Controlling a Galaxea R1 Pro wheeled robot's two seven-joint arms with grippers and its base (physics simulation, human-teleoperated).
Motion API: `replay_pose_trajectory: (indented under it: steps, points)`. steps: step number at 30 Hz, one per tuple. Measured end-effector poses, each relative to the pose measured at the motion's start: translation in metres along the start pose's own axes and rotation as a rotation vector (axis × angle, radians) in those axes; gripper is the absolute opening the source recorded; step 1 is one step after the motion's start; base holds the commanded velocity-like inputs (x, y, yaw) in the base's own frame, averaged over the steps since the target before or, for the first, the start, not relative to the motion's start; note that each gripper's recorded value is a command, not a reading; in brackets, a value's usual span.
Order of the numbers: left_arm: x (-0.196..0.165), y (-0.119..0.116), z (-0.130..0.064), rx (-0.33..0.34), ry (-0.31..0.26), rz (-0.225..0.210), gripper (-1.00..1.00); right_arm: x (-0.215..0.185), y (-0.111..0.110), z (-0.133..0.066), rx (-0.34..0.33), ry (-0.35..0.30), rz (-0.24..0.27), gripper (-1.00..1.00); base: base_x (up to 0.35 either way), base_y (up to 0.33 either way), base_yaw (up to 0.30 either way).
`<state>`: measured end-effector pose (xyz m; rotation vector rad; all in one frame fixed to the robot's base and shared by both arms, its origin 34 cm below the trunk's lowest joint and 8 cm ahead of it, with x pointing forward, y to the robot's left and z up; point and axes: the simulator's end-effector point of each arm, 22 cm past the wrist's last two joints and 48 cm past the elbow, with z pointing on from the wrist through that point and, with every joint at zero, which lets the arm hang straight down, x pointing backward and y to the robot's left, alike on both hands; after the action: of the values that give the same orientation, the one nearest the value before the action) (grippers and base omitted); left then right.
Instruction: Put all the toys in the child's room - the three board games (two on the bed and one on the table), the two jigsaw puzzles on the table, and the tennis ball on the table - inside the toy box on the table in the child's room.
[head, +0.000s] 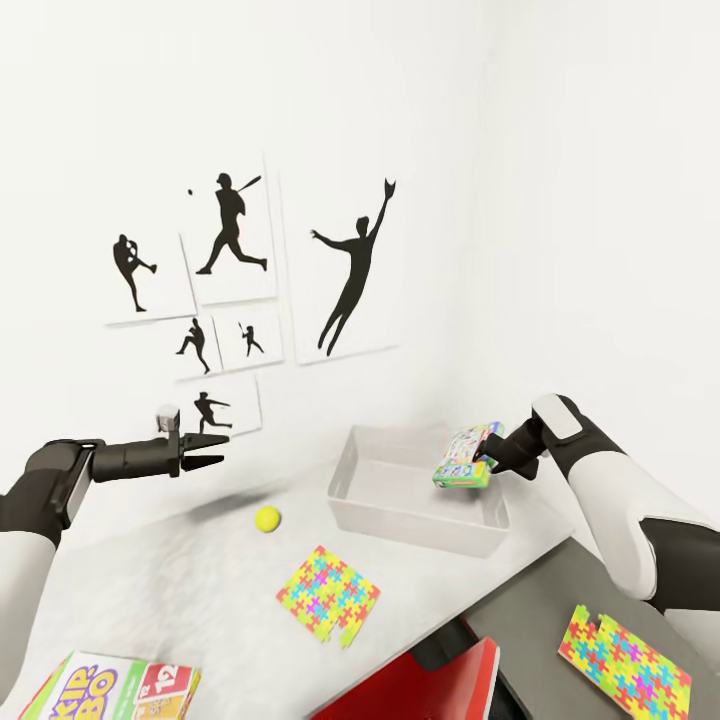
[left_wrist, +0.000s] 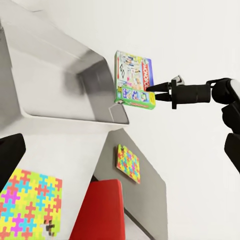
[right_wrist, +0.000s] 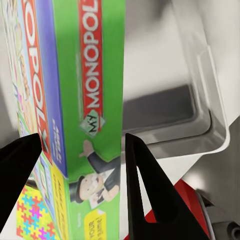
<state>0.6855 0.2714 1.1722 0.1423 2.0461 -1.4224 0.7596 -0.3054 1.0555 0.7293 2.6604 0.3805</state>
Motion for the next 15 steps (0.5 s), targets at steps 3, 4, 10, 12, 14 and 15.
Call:
replay_pose_trajectory:
  steps: [3, 4, 10, 12, 14, 15]
  points:
    - [0.001, 0.002, 0.001, -0.001, 0.002, -0.005, 1.00, 0.001, 0.000, 0.003, 0.002, 0.004, 0.000, -1.00, 0.000, 0.000, 0.000]
    - [0.001, 0.003, 0.001, 0.001, 0.001, -0.007, 1.00, 0.001, -0.001, 0.004, 0.002, 0.005, 0.001, -1.00, 0.000, 0.000, 0.000]
    - [0.002, 0.006, 0.003, 0.007, 0.003, -0.013, 1.00, 0.002, -0.002, 0.009, 0.006, 0.013, 0.001, -1.00, 0.000, 0.000, 0.000]
    - [0.002, 0.007, 0.004, 0.010, 0.002, -0.016, 1.00, 0.003, -0.001, 0.011, 0.007, 0.016, 0.001, -1.00, 0.000, 0.000, 0.000]
    - [0.002, 0.008, 0.004, 0.012, 0.001, -0.019, 1.00, 0.004, -0.002, 0.014, 0.009, 0.019, 0.001, -1.00, 0.000, 0.000, 0.000]
    - [0.003, 0.009, 0.004, 0.012, 0.001, -0.021, 1.00, 0.004, -0.002, 0.015, 0.010, 0.021, 0.002, -1.00, 0.000, 0.000, 0.000]
